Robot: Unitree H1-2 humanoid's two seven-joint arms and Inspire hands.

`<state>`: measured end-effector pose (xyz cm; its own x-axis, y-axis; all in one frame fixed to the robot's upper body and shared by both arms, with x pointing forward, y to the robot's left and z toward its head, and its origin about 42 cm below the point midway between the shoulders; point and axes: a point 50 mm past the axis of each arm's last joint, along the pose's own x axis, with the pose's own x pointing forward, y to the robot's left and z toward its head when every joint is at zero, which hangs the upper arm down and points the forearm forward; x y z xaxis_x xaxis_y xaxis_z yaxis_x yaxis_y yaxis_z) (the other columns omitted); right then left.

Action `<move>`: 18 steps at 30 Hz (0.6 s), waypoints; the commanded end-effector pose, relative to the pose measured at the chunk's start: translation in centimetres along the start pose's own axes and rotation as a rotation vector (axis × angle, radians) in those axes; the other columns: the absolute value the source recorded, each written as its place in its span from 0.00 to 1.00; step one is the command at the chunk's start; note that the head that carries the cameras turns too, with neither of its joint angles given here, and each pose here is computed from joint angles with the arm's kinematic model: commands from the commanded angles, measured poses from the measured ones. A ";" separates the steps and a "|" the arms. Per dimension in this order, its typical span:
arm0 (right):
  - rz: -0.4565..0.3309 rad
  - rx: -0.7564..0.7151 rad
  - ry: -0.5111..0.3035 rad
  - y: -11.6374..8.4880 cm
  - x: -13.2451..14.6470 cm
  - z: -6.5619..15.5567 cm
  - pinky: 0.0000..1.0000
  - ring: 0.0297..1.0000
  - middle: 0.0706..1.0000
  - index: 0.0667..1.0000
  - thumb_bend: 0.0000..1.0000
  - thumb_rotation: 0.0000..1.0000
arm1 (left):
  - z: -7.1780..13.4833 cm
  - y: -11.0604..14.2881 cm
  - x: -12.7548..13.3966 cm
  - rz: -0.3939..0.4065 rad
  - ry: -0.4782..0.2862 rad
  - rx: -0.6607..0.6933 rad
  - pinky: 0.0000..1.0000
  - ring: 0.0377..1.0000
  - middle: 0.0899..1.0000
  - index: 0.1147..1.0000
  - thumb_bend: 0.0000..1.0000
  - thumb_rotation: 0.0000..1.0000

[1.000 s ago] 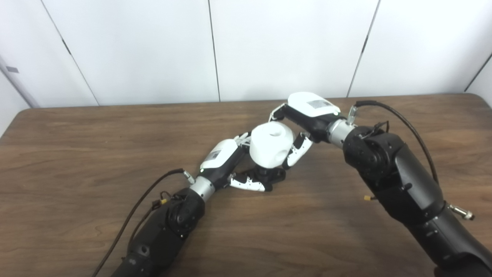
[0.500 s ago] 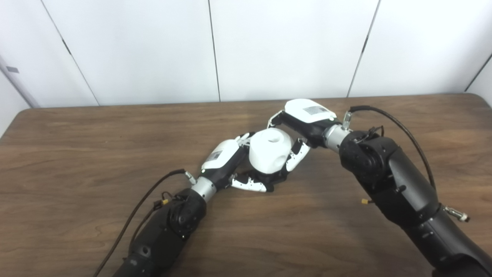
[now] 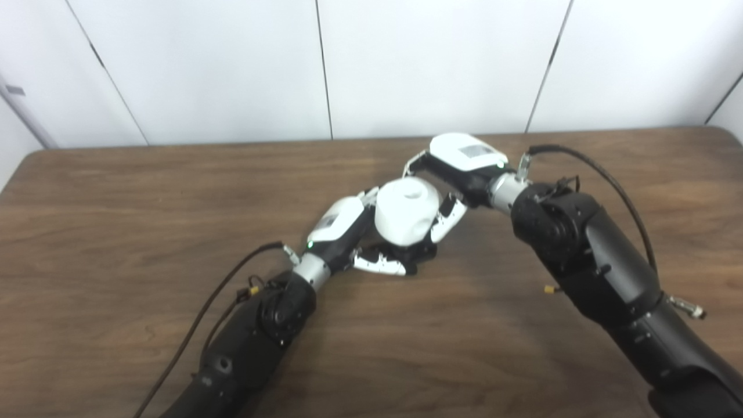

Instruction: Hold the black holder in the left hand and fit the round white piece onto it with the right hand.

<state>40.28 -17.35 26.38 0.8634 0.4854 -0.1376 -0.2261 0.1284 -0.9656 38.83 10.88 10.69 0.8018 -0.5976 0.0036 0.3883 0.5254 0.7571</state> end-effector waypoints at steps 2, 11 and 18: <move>-0.010 -0.051 -0.049 -0.6 0.6 1.1 0.74 0.81 0.74 0.45 0.52 0.14 | 0.7 -6.7 -1.5 -0.215 0.045 -0.057 1.00 1.00 0.94 0.41 0.52 0.06; 0.008 -0.051 -0.095 -0.3 0.2 1.5 0.77 0.80 0.73 0.44 0.52 0.14 | 0.7 -6.7 -1.3 -0.221 0.051 -0.061 1.00 1.00 0.95 0.41 0.52 0.06; 0.051 -0.061 -0.118 -0.4 -0.3 0.4 0.77 0.81 0.74 0.44 0.52 0.14 | 0.4 -6.4 -1.3 -0.214 0.050 -0.056 1.00 1.00 0.94 0.41 0.52 0.06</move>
<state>40.05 -17.21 26.43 0.8193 0.5553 -0.1425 -0.2301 0.0909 -0.9689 38.82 10.82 10.69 0.8013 -0.5982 0.0024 0.3893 0.5245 0.7572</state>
